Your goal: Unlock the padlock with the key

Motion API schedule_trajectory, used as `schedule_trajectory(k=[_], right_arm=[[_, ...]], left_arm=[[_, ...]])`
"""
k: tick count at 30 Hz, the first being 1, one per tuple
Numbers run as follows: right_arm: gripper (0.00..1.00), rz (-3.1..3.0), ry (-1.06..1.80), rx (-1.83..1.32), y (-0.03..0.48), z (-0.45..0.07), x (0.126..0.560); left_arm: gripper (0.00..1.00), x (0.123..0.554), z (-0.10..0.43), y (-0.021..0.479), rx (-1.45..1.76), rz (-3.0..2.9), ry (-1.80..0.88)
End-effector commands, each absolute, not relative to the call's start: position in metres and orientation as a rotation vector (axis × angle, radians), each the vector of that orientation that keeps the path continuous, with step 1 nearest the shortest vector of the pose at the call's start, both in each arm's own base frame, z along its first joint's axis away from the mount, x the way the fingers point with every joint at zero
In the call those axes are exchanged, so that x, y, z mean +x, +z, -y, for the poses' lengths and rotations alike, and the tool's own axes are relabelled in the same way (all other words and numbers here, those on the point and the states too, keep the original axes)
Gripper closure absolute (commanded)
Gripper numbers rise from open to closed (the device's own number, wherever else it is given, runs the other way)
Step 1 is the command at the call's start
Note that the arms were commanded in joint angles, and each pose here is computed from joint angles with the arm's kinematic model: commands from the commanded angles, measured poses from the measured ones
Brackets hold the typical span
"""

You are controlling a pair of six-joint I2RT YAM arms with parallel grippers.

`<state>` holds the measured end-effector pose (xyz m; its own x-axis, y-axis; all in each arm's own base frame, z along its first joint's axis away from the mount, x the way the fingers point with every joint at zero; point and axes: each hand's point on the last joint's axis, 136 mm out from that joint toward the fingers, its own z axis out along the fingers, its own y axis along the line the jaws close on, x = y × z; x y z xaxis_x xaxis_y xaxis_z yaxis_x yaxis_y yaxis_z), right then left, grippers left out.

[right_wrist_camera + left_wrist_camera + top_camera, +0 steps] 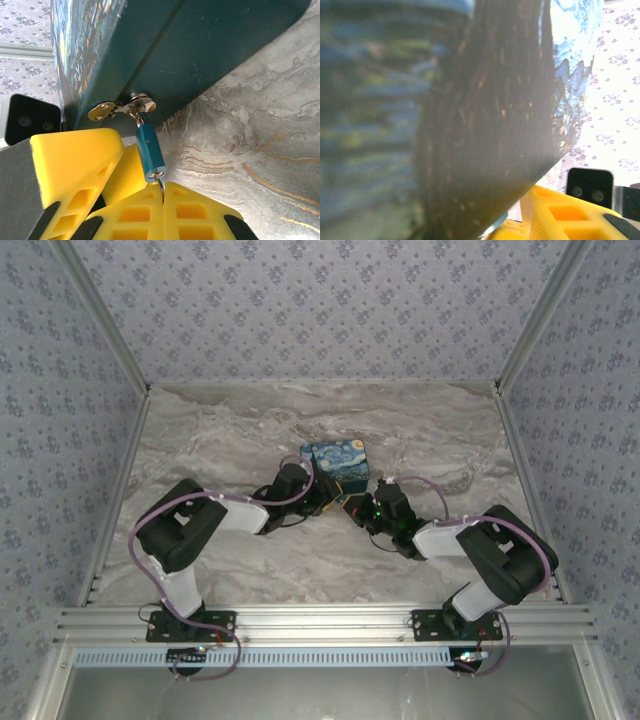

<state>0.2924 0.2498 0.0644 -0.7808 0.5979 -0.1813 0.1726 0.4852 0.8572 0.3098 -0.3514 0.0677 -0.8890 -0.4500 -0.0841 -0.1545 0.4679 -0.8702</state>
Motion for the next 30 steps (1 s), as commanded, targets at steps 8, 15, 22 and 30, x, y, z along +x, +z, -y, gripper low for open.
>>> schedule_trajectory(k=[8, 15, 22, 30], right_arm=[[1.0, -2.197, 1.279, 0.703, 0.08, -0.252, 0.299], [1.0, -2.189, 1.292, 0.709, 0.083, -0.255, 0.3], [1.0, -2.168, 1.313, 0.738, 0.085, -0.254, 0.301], [1.0, -2.153, 1.342, 0.764, 0.09, -0.256, 0.303]], left_arm=[[0.66, 0.3, 0.356, 0.053, -0.693, -2.421, -1.439], [0.71, 0.3, 0.357, 0.055, -0.671, -2.437, -1.41], [0.72, 0.297, 0.359, 0.054, -0.672, -2.449, -1.418], [0.66, 0.294, 0.358, 0.049, -0.695, -2.498, -1.378]])
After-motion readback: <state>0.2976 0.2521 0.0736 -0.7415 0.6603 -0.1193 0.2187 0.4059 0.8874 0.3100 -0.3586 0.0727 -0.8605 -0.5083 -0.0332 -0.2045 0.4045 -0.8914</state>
